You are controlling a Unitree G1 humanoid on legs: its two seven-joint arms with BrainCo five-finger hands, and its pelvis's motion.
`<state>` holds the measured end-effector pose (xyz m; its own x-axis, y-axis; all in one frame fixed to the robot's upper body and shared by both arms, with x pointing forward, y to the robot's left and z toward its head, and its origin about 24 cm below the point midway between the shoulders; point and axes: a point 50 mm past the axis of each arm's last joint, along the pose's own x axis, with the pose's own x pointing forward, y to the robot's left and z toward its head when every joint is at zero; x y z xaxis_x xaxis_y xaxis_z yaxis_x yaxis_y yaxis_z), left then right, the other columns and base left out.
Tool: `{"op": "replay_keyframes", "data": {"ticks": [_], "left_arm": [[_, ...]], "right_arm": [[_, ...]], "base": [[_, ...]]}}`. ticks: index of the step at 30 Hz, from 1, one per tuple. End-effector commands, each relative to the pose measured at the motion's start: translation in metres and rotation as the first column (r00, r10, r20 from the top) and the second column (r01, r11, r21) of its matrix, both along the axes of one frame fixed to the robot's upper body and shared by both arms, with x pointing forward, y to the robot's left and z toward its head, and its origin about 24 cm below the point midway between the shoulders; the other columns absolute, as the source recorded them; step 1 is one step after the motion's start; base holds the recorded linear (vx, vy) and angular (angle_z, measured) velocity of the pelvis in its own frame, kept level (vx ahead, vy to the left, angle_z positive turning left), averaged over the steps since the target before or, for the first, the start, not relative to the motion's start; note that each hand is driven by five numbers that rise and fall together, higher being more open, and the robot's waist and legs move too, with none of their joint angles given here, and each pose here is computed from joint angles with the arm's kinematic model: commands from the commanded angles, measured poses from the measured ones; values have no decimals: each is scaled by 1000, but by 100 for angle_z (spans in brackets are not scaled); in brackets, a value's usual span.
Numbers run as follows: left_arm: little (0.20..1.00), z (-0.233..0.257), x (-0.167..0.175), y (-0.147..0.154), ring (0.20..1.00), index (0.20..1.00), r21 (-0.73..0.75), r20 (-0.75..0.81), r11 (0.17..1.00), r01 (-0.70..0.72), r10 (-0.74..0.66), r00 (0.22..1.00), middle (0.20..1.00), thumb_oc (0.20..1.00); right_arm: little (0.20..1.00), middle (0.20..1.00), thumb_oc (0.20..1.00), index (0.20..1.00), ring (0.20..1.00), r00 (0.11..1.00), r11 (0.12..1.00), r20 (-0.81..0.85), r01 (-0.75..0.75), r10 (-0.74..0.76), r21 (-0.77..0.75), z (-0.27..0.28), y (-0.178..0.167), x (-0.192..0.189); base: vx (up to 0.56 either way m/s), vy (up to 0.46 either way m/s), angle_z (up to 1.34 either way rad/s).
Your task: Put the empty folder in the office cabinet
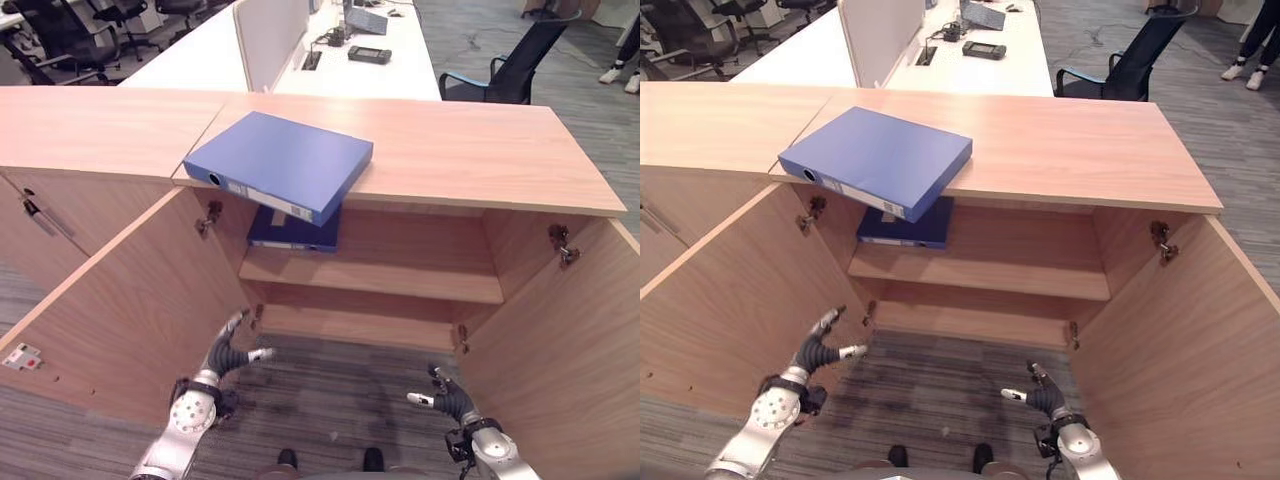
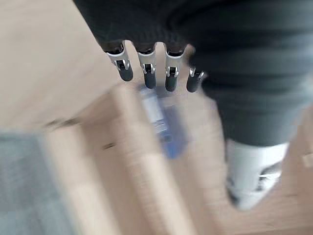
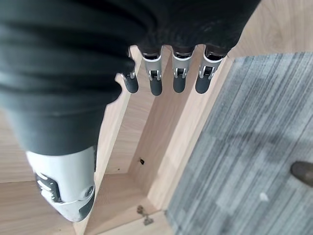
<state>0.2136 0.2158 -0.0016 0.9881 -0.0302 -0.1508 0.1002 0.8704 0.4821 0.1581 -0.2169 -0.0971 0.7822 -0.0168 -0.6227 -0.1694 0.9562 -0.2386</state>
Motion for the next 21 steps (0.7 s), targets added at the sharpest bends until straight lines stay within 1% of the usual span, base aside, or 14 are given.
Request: {"op": "replay_keyframes", "data": {"ticks": [1, 3, 4, 7, 11, 12, 13, 14, 17, 21], "left_arm": [[1000, 38, 18, 4, 1000, 1000, 73, 223, 997, 10, -26, 975, 1000, 1000], [1000, 72, 20, 0, 1000, 1000, 168, 372, 985, 38, -99, 923, 1000, 1000], [1000, 73, 20, 0, 1000, 1000, 170, 372, 985, 38, -99, 923, 1000, 1000], [1000, 94, 20, -4, 1000, 1000, 191, 464, 981, 38, -124, 877, 1000, 1000], [1000, 127, 18, -5, 1000, 1000, 343, 581, 939, -1, -211, 786, 1000, 1000], [1000, 127, 18, -5, 1000, 1000, 343, 580, 939, -1, -211, 787, 1000, 1000], [1000, 151, 17, -8, 1000, 1000, 435, 654, 899, -44, -281, 703, 1000, 1000], [1000, 151, 16, -8, 1000, 1000, 436, 654, 899, -46, -281, 703, 1000, 1000], [1000, 169, 15, -11, 1000, 1000, 462, 711, 883, -84, -312, 630, 1000, 1000], [1000, 184, 19, -13, 1000, 1000, 533, 746, 830, -164, -370, 555, 1000, 1000]], "right_arm": [[1000, 1000, 1000, 1000, 1000, 996, 999, 92, 0, -4, 43, 9, 8, 19], [1000, 1000, 1000, 1000, 1000, 997, 999, 79, 8, -12, 48, 6, 9, 16], [1000, 1000, 1000, 1000, 1000, 997, 999, 80, 7, -11, 49, 6, 9, 16], [1000, 1000, 1000, 1000, 1000, 997, 999, 73, 11, -15, 49, 4, 11, 15], [1000, 1000, 1000, 1000, 1000, 997, 999, 78, 6, -10, 52, 4, 13, 16], [1000, 1000, 1000, 1000, 1000, 997, 999, 77, 5, -9, 52, 4, 13, 16], [1000, 1000, 1000, 1000, 1000, 997, 998, 82, 5, -10, 60, 4, 15, 17], [1000, 1000, 1000, 1000, 1000, 997, 998, 82, 5, -10, 61, 4, 16, 17], [1000, 1000, 1000, 1000, 1000, 997, 998, 73, 9, -14, 68, 2, 17, 15], [1000, 1000, 1000, 1000, 1000, 998, 997, 70, 1, -7, 78, 1, 19, 14]], "base": [[1, -25, 5], [-15, -31, 3], [-31, -23, 3], [0, -21, 12], [15, -13, 6], [3, -18, 6], [0, -14, 5], [-39, -15, 4], [47, -8, 0], [16, -1, 0]]}}
